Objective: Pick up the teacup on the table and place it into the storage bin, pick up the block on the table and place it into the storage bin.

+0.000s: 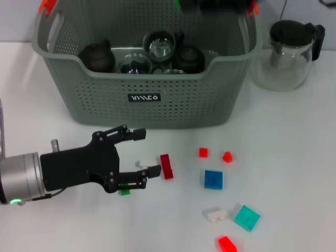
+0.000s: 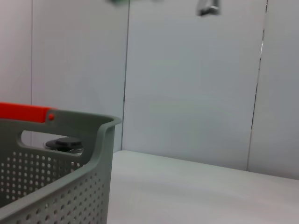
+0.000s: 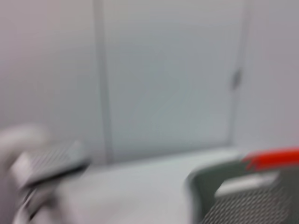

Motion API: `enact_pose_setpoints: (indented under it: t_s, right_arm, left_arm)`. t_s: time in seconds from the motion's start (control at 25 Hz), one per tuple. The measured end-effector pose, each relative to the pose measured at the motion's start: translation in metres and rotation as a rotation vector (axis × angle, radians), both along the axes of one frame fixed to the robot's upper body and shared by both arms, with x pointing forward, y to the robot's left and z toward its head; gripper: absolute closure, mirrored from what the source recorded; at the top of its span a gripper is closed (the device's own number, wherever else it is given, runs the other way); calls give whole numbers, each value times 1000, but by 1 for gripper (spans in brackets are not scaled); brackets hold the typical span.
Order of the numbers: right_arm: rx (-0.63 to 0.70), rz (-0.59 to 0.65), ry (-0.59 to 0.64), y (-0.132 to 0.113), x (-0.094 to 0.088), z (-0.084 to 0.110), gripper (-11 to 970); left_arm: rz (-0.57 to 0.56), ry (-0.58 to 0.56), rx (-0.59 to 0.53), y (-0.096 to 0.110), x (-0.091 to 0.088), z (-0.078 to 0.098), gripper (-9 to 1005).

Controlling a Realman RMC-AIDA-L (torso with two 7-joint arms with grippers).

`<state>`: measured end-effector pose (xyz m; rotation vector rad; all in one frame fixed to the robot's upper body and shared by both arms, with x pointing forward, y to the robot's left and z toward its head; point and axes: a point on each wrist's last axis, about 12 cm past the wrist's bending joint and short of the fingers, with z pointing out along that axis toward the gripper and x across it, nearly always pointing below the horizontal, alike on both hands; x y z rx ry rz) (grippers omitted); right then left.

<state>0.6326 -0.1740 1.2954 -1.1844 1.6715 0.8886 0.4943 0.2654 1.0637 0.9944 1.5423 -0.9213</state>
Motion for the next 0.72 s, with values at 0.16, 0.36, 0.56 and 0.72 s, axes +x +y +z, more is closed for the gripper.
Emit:
enact_pose_setpoints:
  t_s: [0.16,0.36,0.56,0.72]
  right_arm:
    - [37,-110,5,6,24,1,439]
    - [-9,-250,-5,13,48,-5,425]
    - [-34,-309,-44,15,54,-8,410]
    - [8,-286,-45,7,49,-4,304]
  left_arm:
    - [-3,-4,-1,-1,1,1,128]
    - [-8,-6,-1,-1,2,2,128]
    - [-6,-2,-2,0,1,1,128]
    - [1,3,-8,0,0,1,128]
